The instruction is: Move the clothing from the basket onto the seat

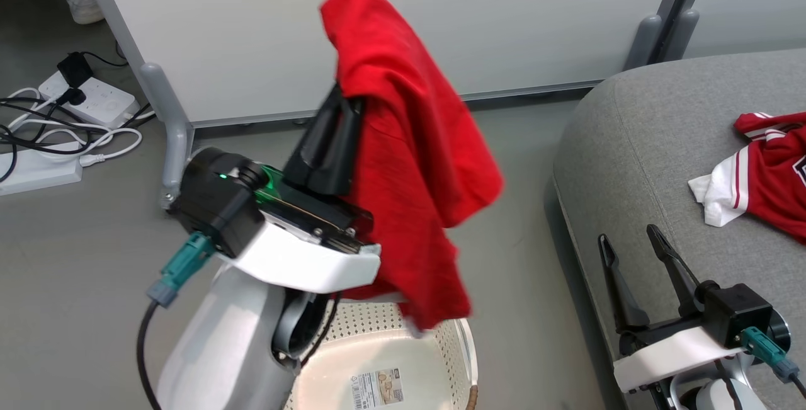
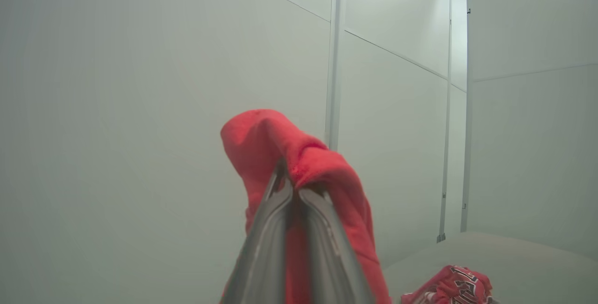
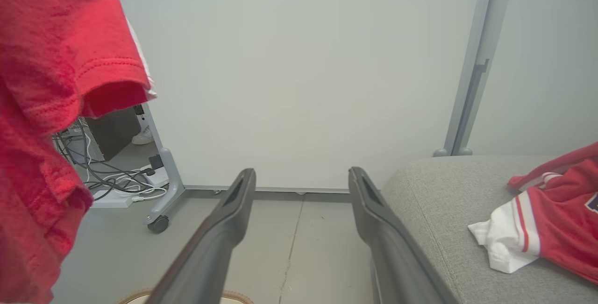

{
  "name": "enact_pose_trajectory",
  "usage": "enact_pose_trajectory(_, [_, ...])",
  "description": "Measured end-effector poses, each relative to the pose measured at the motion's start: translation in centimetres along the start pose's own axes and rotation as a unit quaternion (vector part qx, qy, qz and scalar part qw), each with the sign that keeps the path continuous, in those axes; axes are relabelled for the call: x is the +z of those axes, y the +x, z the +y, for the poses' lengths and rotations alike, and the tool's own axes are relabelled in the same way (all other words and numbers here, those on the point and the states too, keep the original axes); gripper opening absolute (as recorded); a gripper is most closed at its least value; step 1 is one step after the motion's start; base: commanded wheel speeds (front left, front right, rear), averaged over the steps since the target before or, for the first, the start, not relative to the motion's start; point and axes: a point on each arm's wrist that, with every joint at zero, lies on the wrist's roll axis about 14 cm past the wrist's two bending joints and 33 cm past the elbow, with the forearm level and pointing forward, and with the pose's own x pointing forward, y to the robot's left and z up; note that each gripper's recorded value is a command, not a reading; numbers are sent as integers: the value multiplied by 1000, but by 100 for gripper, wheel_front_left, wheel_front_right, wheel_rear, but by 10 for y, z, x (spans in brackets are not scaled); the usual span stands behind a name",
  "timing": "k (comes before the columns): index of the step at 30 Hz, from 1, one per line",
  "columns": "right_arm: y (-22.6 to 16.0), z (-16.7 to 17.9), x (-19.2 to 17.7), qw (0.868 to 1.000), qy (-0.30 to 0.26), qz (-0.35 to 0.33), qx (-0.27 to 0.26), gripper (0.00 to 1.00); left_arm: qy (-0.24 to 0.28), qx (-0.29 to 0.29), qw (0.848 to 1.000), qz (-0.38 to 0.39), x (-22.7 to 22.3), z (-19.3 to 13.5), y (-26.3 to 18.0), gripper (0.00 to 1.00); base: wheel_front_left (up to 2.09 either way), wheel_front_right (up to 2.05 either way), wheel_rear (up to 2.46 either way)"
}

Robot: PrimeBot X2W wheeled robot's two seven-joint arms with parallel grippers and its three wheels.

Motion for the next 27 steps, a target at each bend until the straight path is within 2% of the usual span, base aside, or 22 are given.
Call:
enact_pose_trajectory(14, [-2,-2,0,1000,2,0,-5,100,-31,-42,997,52,-34,-36,-10,0,0,0,0])
enact_pose_trajectory(27, [0,-2,0,1000,-4,0,1,100,-31,-35,997,54,-37,-32,-10,0,0,0,0])
